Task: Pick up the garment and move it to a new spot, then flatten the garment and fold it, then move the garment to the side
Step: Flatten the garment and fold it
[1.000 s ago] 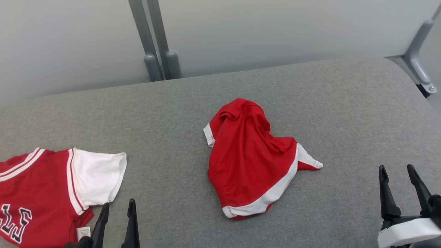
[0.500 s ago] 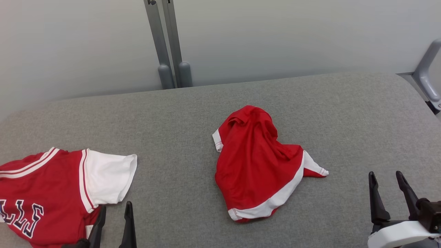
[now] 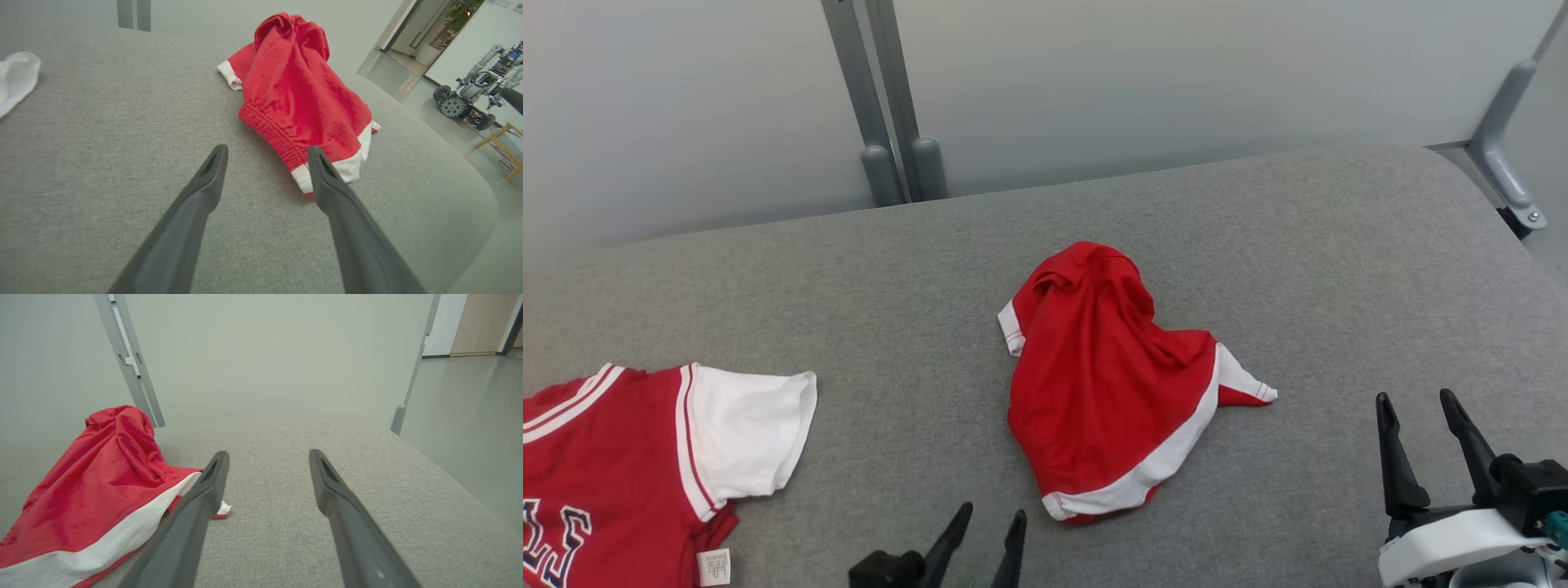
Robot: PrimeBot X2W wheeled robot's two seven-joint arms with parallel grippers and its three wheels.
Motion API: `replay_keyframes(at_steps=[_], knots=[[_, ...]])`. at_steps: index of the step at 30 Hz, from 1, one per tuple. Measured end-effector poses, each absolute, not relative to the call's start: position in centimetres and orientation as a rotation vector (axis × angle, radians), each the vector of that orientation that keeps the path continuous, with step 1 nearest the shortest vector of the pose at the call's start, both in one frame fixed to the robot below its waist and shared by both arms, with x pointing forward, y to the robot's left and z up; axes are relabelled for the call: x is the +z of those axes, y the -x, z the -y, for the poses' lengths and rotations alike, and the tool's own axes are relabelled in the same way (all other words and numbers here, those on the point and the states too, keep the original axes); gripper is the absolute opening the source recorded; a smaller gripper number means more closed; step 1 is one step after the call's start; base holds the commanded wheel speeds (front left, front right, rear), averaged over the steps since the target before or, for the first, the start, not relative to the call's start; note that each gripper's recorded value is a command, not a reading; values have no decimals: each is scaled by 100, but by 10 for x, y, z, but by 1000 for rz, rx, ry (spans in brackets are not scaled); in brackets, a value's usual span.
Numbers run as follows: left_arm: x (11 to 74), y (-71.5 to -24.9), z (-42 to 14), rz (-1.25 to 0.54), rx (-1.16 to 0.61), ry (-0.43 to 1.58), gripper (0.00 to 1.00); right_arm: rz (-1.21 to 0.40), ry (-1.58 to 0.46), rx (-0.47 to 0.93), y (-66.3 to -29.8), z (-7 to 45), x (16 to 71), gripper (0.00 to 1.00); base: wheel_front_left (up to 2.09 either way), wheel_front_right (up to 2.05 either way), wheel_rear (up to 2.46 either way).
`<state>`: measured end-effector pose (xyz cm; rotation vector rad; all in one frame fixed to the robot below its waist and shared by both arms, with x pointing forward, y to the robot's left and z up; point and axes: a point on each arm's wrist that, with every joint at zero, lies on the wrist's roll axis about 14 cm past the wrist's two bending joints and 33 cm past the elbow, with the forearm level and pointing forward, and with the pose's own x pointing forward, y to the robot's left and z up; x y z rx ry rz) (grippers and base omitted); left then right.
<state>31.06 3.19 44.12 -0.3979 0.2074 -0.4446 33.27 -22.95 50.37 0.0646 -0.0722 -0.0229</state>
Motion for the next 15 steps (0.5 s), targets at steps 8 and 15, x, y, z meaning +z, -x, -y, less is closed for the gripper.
replay_keyframes(at_steps=[8,15], knots=[[397,-303,16,-414,-597,376,100,68,-53,-81,-324,250,503,100,0,0,0],[393,-316,29,-448,-632,385,100,49,-47,-134,-313,266,498,100,0,0,0]])
